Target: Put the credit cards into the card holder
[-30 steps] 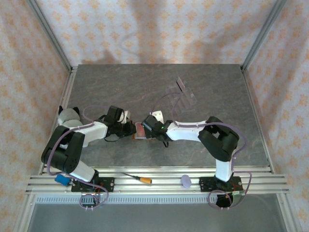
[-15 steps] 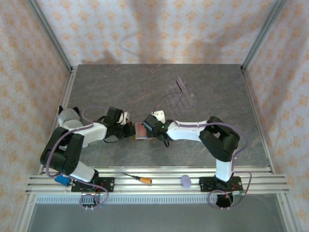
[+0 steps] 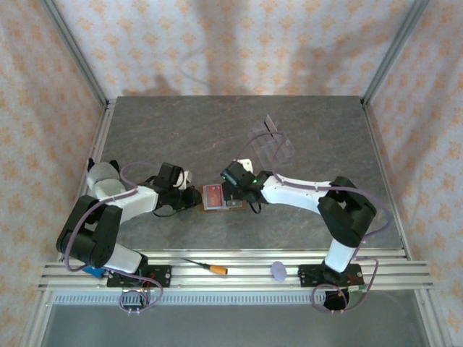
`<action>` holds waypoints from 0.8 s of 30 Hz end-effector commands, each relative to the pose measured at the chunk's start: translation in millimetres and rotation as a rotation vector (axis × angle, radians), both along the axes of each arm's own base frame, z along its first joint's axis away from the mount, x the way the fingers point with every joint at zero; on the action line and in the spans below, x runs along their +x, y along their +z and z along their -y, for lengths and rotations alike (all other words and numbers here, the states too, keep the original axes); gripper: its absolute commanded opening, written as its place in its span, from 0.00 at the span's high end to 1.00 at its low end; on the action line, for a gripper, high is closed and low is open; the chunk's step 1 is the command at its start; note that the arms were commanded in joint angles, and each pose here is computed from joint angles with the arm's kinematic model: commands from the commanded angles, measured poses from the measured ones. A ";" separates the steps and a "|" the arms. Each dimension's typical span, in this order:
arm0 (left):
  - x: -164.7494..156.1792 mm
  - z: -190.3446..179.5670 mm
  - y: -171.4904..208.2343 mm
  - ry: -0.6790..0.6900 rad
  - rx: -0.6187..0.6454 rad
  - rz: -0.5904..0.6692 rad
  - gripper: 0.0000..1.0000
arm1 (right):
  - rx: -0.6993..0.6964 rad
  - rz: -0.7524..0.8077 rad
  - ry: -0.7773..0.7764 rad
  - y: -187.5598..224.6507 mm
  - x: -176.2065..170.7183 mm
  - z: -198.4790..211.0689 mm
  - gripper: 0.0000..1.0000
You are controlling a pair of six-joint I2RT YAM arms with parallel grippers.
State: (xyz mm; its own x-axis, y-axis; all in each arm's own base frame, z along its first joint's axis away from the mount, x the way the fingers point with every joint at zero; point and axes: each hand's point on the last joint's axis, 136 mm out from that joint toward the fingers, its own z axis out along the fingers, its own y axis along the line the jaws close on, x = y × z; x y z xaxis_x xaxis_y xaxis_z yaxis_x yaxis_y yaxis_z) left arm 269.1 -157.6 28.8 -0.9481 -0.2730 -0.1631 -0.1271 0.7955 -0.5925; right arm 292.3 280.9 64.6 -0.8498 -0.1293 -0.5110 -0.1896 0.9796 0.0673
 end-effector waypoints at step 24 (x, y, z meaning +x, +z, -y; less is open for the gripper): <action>1.8 1.6 2.6 0.004 -0.018 0.016 0.64 | 0.084 -0.143 0.133 -39.4 -13.6 -10.4 0.92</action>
